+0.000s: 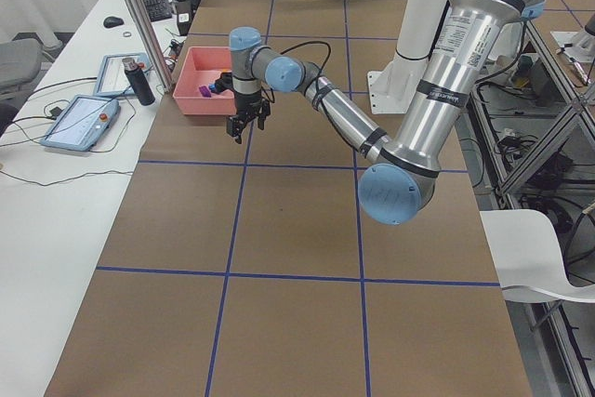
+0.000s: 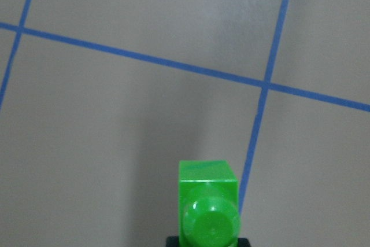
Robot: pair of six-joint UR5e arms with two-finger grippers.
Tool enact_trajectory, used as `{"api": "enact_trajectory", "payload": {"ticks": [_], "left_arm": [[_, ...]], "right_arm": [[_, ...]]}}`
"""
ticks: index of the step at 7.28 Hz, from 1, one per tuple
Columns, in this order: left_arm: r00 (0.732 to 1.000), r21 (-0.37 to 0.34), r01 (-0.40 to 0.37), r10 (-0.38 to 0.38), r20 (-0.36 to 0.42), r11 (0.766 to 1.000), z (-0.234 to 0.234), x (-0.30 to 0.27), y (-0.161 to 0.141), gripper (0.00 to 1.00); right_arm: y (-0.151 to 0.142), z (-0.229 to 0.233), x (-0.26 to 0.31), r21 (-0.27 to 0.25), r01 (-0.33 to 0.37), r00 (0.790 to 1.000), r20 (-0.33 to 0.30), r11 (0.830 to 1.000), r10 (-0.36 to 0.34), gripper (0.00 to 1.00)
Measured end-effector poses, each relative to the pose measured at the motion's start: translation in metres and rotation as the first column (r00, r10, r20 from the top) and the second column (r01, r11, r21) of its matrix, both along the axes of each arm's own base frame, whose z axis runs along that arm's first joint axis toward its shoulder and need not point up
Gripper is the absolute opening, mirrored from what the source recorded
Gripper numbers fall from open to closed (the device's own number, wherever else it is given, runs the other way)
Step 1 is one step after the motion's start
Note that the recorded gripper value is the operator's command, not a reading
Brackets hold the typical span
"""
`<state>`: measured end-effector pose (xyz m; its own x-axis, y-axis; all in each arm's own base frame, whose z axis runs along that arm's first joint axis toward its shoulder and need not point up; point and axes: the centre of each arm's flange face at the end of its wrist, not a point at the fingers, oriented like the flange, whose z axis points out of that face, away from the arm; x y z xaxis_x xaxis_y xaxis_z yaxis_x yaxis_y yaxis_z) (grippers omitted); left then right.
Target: Put all blocks into box
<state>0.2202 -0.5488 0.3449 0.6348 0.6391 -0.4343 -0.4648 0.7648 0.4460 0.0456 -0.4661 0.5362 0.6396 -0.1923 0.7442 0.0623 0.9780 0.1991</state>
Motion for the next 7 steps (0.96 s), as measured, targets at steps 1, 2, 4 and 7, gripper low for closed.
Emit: {"api": "enact_trajectory", "payload": {"ticks": [1, 2, 4, 7], "left_arm": [[1.000, 0.001, -0.001, 0.001, -0.001, 1.000, 0.000, 0.000, 0.000, 1.00], [1.000, 0.000, 0.000, 0.000, -0.001, 1.000, 0.000, 0.000, 0.000, 1.00], [1.000, -0.010, 0.003, -0.003, 0.004, 1.000, 0.005, -0.002, 0.001, 1.00], [1.000, -0.023, 0.012, -0.012, 0.006, 1.000, 0.009, -0.002, 0.001, 1.00]], "right_arm": [[-0.043, -0.054, -0.043, -0.036, -0.023, 1.000, 0.015, 0.999, 0.024, 0.00], [-0.080, -0.106, -0.095, -0.072, -0.039, 0.999, 0.030, 0.997, 0.041, 0.00], [-0.144, -0.207, -0.214, -0.152, -0.068, 0.996, 0.040, 0.986, 0.075, 0.00], [-0.245, -0.335, -0.382, -0.228, -0.089, 0.996, -0.026, 0.970, 0.085, 0.00]]}}
